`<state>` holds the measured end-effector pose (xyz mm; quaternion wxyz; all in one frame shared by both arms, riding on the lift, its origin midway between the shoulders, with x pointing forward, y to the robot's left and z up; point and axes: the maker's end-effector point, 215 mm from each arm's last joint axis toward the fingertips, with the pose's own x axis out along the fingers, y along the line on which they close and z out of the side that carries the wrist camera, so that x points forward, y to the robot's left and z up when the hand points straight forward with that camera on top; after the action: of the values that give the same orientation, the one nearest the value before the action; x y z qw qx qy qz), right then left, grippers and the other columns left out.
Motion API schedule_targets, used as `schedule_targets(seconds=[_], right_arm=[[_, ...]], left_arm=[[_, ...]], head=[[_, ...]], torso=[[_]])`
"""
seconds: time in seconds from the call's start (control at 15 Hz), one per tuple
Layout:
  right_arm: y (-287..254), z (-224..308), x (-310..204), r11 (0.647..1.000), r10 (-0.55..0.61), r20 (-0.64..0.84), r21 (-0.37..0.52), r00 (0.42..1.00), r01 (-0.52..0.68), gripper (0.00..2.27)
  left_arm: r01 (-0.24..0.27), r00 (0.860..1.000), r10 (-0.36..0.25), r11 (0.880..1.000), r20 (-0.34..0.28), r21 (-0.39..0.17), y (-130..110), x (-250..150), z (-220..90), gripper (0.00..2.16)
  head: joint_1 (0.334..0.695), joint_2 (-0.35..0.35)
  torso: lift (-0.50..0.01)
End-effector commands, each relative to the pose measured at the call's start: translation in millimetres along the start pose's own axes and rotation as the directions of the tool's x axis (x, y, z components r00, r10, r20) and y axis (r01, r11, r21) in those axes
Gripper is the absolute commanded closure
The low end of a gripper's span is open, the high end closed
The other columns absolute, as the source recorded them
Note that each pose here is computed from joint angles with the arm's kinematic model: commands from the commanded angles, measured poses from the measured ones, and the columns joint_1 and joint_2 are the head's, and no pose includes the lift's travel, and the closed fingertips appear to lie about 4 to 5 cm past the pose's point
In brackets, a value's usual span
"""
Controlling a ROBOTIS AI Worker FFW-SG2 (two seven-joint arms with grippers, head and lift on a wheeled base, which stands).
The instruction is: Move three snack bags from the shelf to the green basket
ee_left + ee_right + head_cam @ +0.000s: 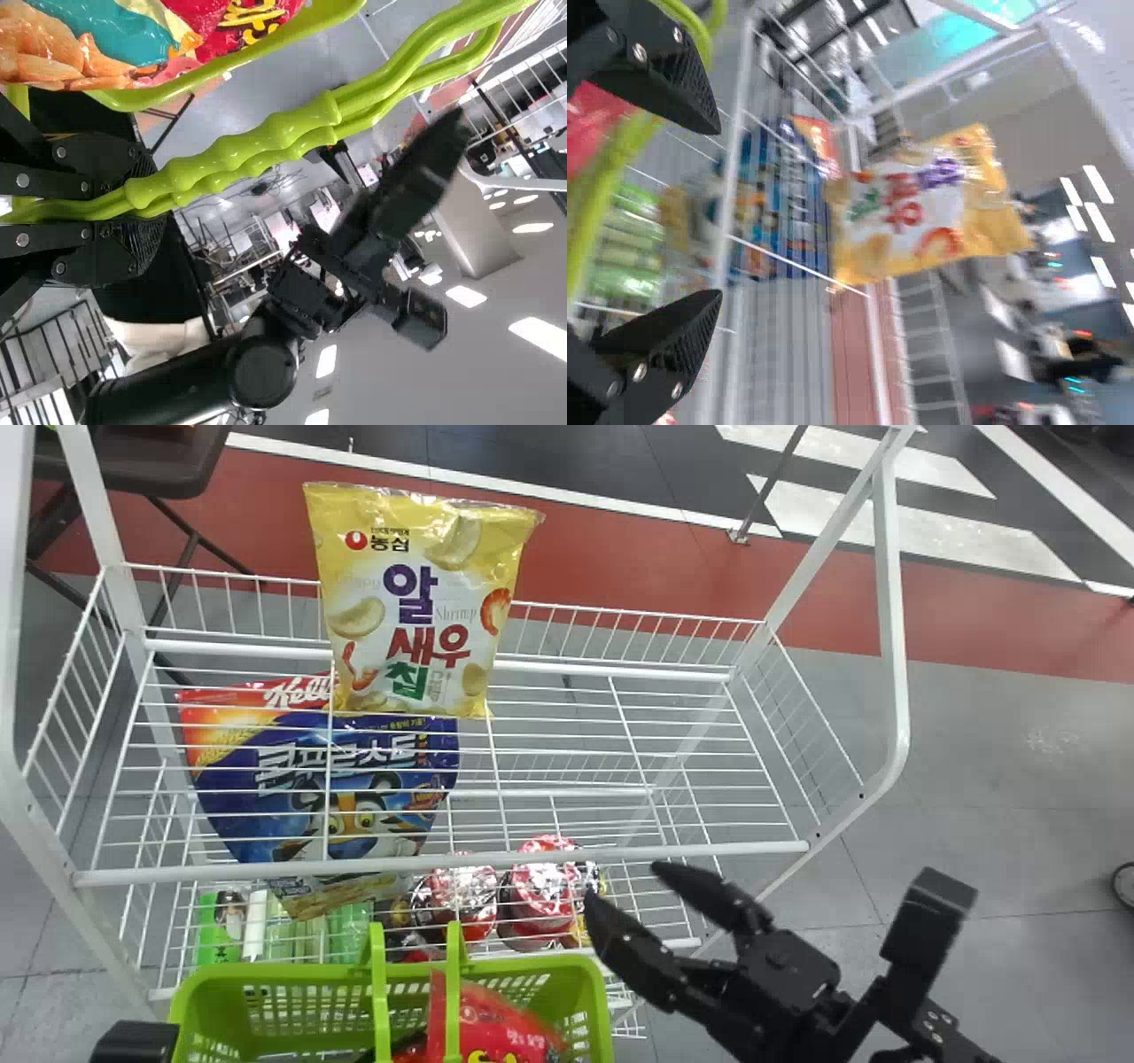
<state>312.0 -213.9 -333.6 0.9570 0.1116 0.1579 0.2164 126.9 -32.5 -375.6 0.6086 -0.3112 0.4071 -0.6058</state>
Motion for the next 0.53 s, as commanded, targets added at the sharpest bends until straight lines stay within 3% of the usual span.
schedule_targets(seconds=[0.0,0.27,0.47], right_arm=[[0.6,21.9,1.7,0.992,-0.09,0.112,-0.083,0.99,0.1,0.09],[-5.7,38.5,3.9,0.93,-0.299,0.227,-0.148,0.927,0.336,0.09],[6.6,37.7,5.3,0.932,-0.292,0.267,-0.137,0.918,0.336,0.08]], left_arm=[[0.004,1.0,-0.004,1.0,-0.006,0.002,1.2,2.5,0.2,1.52],[0.006,1.0,-0.006,1.0,-0.016,-0.003,1.1,3.1,-4.0,1.52],[0.006,1.0,-0.006,1.0,-0.018,-0.001,0.8,1.6,-6.3,1.52]], head=[[0.695,-0.35],[0.695,-0.35],[0.695,-0.35]], torso=[[-0.047],[-0.047],[-0.047]])
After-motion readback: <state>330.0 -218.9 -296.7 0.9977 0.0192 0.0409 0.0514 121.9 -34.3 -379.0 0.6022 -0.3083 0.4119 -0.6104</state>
